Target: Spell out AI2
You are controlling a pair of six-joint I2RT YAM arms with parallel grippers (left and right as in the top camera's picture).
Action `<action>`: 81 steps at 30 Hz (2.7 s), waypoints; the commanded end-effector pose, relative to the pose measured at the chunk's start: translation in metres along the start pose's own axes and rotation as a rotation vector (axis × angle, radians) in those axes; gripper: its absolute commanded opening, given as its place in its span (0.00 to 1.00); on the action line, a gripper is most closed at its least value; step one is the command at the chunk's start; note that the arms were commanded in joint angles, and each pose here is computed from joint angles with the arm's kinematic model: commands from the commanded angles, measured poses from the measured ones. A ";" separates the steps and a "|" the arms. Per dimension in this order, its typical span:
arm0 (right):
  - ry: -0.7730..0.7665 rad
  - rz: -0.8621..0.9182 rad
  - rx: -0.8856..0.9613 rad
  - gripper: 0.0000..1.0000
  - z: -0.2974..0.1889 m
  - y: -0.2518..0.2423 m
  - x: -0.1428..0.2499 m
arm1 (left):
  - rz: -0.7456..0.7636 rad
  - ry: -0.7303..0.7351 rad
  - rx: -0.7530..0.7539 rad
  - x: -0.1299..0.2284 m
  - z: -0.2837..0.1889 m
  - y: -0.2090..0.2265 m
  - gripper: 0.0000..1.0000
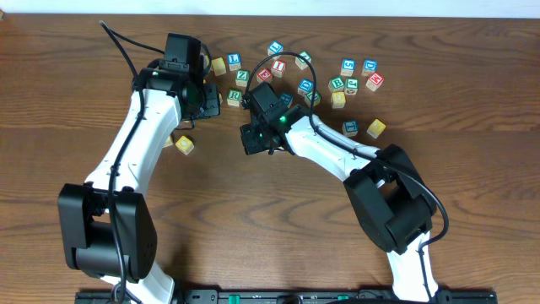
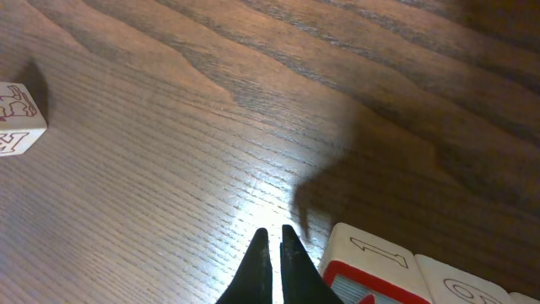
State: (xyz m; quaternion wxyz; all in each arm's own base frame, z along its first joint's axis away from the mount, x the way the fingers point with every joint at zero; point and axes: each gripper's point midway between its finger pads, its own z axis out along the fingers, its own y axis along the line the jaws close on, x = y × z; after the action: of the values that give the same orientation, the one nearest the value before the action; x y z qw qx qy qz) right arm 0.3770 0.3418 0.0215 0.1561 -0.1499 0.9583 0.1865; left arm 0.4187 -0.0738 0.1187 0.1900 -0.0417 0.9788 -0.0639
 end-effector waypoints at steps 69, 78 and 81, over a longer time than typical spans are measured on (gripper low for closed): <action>-0.490 0.405 0.480 0.99 -0.454 -0.191 0.071 | -0.095 -0.487 0.017 -0.016 -0.217 0.041 0.98; -0.496 0.339 0.404 0.99 -0.449 -0.165 0.072 | -0.095 -0.487 0.017 -0.016 -0.217 0.041 0.98; -0.554 0.284 0.424 0.99 -0.454 -0.155 0.074 | -0.095 -0.487 0.017 -0.016 -0.217 0.041 0.98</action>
State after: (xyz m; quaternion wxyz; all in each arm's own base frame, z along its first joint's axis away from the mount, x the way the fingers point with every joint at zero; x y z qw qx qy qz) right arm 0.2658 -0.0040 0.3370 0.3768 0.0920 0.9209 0.0397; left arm 0.3480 -0.0103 0.3148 0.4133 -0.1002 0.9021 -0.0735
